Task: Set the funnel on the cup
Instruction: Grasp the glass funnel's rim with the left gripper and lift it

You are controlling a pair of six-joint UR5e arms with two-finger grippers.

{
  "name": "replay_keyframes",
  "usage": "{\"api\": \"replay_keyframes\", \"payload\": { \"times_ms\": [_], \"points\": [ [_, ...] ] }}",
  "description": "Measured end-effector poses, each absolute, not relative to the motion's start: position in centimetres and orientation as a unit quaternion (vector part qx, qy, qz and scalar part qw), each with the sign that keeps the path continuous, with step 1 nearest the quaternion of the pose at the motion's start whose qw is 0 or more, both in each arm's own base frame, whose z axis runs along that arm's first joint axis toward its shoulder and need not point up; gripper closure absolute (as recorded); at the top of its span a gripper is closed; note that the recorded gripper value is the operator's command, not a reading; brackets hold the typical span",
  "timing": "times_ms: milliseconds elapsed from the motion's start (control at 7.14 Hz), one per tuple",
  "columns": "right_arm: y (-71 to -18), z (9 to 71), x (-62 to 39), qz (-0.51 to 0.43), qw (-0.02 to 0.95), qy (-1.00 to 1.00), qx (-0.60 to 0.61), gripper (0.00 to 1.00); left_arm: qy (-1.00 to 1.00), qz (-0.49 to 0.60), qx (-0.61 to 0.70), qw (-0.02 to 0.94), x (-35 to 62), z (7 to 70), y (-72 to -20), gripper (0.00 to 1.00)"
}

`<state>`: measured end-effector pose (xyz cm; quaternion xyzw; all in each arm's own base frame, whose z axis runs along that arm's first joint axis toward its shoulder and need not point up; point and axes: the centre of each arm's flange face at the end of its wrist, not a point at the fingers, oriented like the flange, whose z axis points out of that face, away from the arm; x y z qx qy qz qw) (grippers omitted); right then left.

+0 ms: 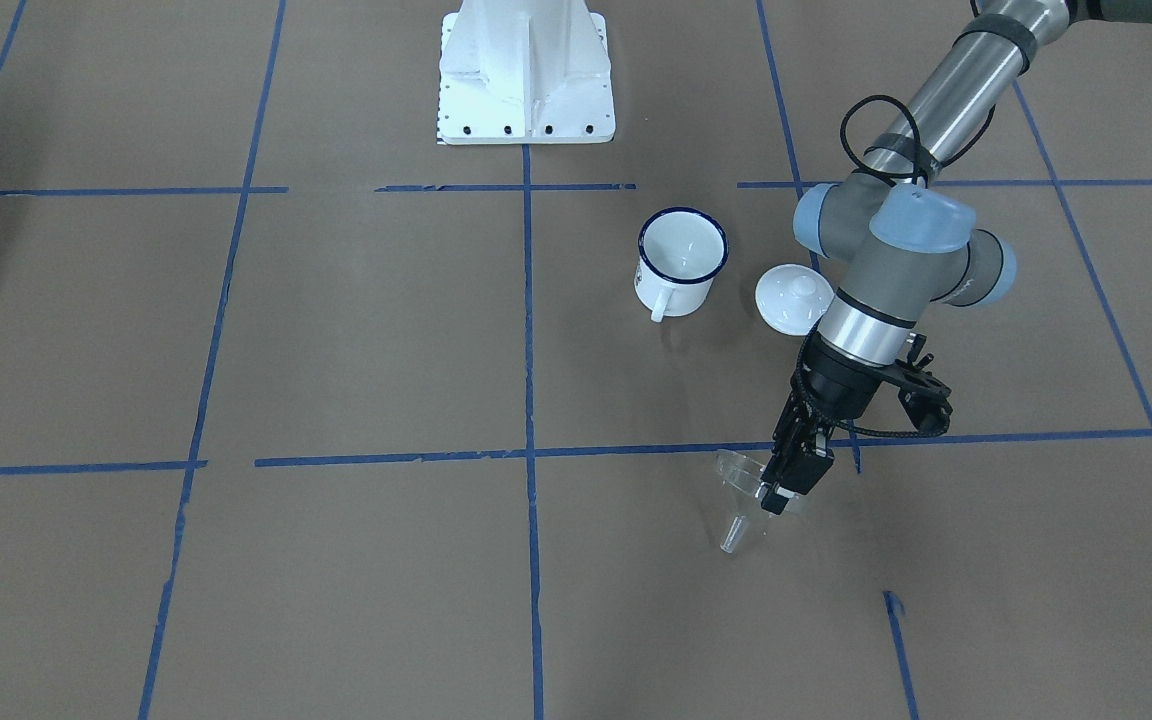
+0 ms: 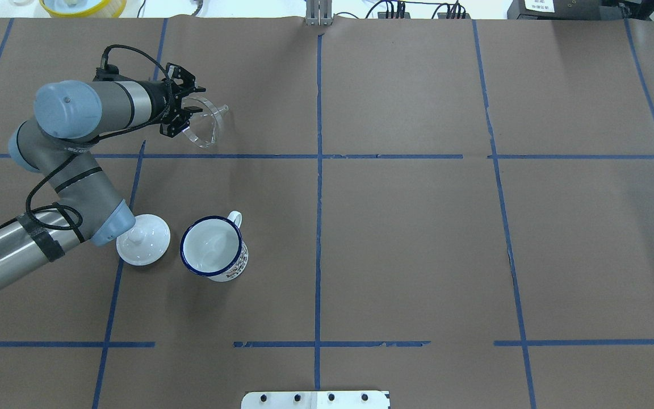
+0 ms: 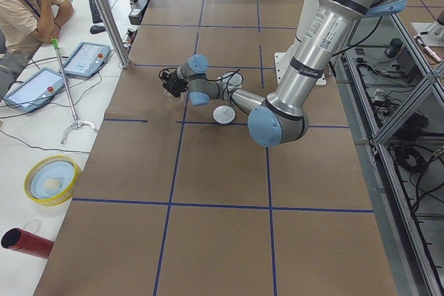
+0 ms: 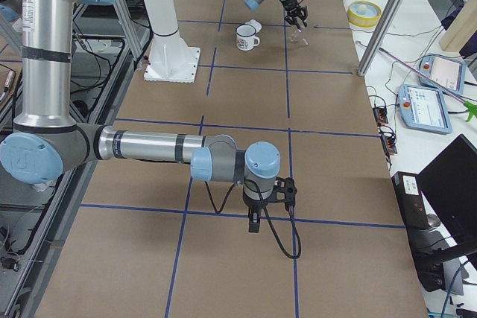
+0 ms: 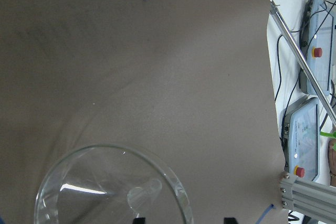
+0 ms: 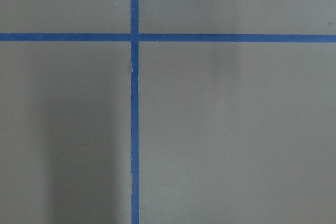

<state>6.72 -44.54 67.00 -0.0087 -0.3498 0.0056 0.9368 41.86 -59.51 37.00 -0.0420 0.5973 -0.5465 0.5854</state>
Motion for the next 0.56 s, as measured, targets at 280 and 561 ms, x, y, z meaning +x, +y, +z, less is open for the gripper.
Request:
{"api": "replay_keyframes", "payload": {
  "times_ms": [280, 561],
  "points": [
    [-44.5, 67.0, 6.7, 0.006, 0.937, -0.350, -0.009, 0.00, 0.599, -0.542, -0.038, 0.588, 41.9, 36.8, -59.6, 1.00],
    [-44.5, 67.0, 6.7, 0.006, 0.937, -0.350, -0.009, 0.00, 0.613, -0.528, -0.032, 0.586, 40.7, 34.3, -59.0, 1.00]
  ]
}}
